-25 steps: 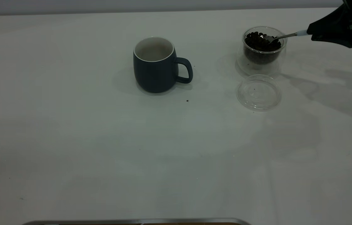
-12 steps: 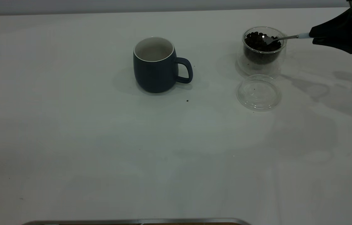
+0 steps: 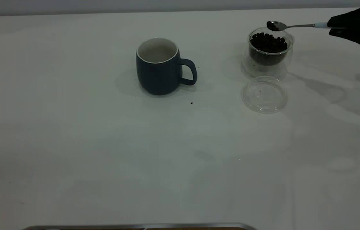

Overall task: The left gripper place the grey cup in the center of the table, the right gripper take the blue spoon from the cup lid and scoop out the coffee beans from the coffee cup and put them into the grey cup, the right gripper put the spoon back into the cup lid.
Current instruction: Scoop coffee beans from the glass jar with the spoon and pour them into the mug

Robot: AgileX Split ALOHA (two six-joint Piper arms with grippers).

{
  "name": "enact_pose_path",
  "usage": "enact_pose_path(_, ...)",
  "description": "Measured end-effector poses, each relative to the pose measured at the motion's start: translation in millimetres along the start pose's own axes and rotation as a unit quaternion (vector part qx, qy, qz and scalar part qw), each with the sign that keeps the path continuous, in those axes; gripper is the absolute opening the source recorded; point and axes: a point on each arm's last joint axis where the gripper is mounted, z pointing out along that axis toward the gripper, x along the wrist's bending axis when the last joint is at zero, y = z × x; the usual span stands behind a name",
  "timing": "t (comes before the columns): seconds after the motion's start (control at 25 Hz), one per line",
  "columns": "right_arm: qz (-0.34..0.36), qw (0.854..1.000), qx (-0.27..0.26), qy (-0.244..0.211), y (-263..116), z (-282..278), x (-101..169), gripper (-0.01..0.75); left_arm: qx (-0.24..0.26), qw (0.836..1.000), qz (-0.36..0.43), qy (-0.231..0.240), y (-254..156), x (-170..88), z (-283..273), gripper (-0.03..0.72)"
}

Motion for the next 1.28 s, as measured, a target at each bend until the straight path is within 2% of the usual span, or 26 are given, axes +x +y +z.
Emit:
enact_pose_path(0.16, 0.014, 0.999, 0.011, 0.03, -4.4, 2.3, -3.4, 0.113, 0.0, 1.0, 0.0, 0.0, 0.0, 0.0, 0.0, 0.545)
enact_pose_path(0.44, 0.009, 0.999, 0.028, 0.039, -11.2, 11.9, 2.6, 0.113, 0.0, 1.0, 0.0, 0.0, 0.0, 0.0, 0.0, 0.545)
enact_pose_path(0.88, -0.019, 0.992, 0.116, 0.056, -52.0, 61.2, 34.7, 0.113, 0.0, 1.0, 0.0, 0.0, 0.0, 0.0, 0.0, 0.545)
enact_pose_path(1.28, -0.059, 0.982, 0.166, 0.072, -70.5, 105.9, 73.2, 0.113, 0.0, 1.0, -0.001, 0.0, 0.0, 0.0, 0.0, 0.545)
